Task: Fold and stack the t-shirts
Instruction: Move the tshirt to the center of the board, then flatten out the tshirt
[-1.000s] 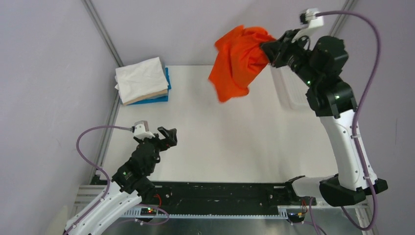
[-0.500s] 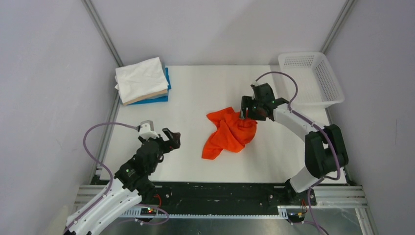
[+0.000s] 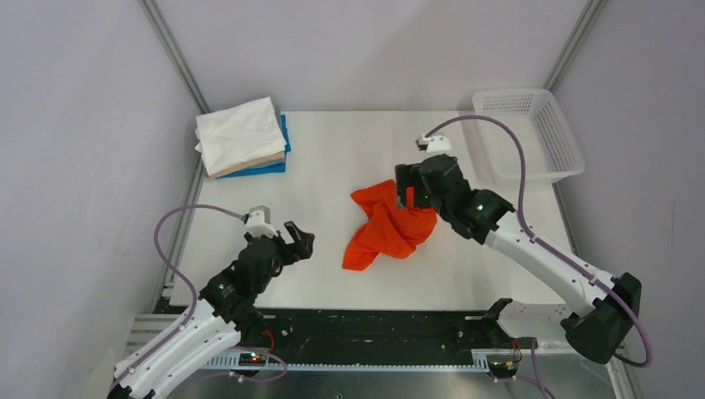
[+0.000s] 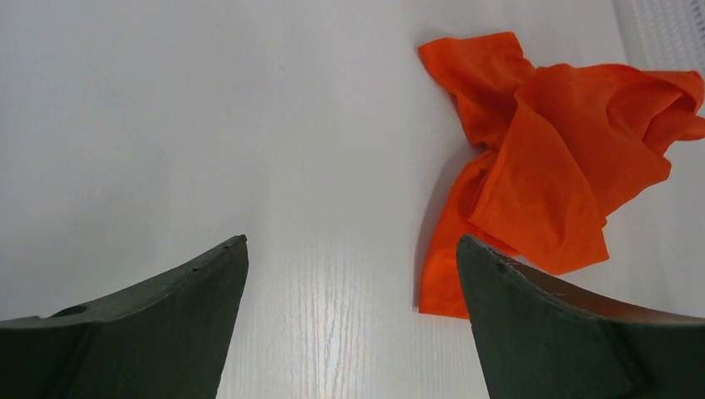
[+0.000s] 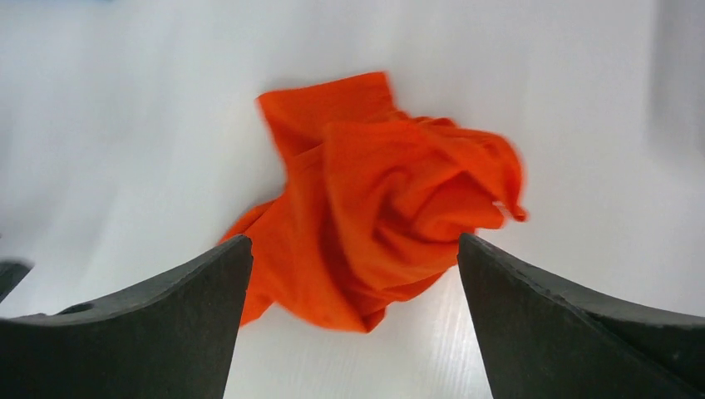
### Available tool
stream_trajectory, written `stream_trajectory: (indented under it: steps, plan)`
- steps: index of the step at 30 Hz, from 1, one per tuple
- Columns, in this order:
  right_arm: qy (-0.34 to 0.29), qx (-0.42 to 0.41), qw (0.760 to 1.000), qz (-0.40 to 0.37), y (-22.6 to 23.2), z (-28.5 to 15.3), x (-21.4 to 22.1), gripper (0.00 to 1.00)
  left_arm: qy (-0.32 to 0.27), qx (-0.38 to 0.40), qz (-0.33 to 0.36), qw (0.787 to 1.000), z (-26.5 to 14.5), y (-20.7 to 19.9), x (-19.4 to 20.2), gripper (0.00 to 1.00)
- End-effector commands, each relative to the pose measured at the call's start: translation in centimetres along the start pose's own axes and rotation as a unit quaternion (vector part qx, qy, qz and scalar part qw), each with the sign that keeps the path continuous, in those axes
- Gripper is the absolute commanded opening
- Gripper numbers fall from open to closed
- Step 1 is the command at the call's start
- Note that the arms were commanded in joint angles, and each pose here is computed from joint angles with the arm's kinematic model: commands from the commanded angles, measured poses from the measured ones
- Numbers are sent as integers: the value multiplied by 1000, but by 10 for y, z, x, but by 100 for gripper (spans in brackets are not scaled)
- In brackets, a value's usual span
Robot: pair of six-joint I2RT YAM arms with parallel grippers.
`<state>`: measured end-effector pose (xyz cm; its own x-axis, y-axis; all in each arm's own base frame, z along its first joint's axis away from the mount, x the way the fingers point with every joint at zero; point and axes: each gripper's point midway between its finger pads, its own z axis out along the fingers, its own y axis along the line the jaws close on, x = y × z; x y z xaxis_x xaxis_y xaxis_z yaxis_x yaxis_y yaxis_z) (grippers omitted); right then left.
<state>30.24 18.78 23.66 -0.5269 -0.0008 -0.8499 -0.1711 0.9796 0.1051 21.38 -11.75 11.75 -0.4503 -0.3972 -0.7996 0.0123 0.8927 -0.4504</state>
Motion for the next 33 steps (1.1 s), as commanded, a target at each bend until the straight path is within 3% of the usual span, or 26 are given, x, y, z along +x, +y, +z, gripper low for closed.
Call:
stream_trajectory:
  steps: [1, 8, 14, 18, 21, 23, 29, 33]
  plan:
    - [65, -85, 991, -77, 43, 0, 45, 95, 32, 18, -6, 999, 1, -9, 12, 98]
    - [163, -92, 976, -108, 74, 33, 113, 81, 67, 14, -4, 998, 6, -9, 29, 98]
    - [191, -45, 973, -118, 63, 66, 141, 70, 92, 14, -3, 996, 13, -10, 43, 98]
    - [208, -35, 971, -115, 60, 78, 154, 47, 107, 21, 0, 994, 16, -15, 50, 98]
    - [209, -33, 972, -105, 60, 77, 154, 13, 115, 32, 3, 993, 20, -20, 54, 98]
    - [200, -30, 974, -98, 60, 70, 147, 1, 120, 49, 4, 992, 22, -28, 57, 98]
    - [142, -27, 988, -48, 49, 29, 109, 0, 144, 79, 19, 986, 31, -52, 66, 98]
    - [125, -34, 992, 4, 26, 9, 109, 0, 157, 75, 49, 984, 43, -72, 73, 98]
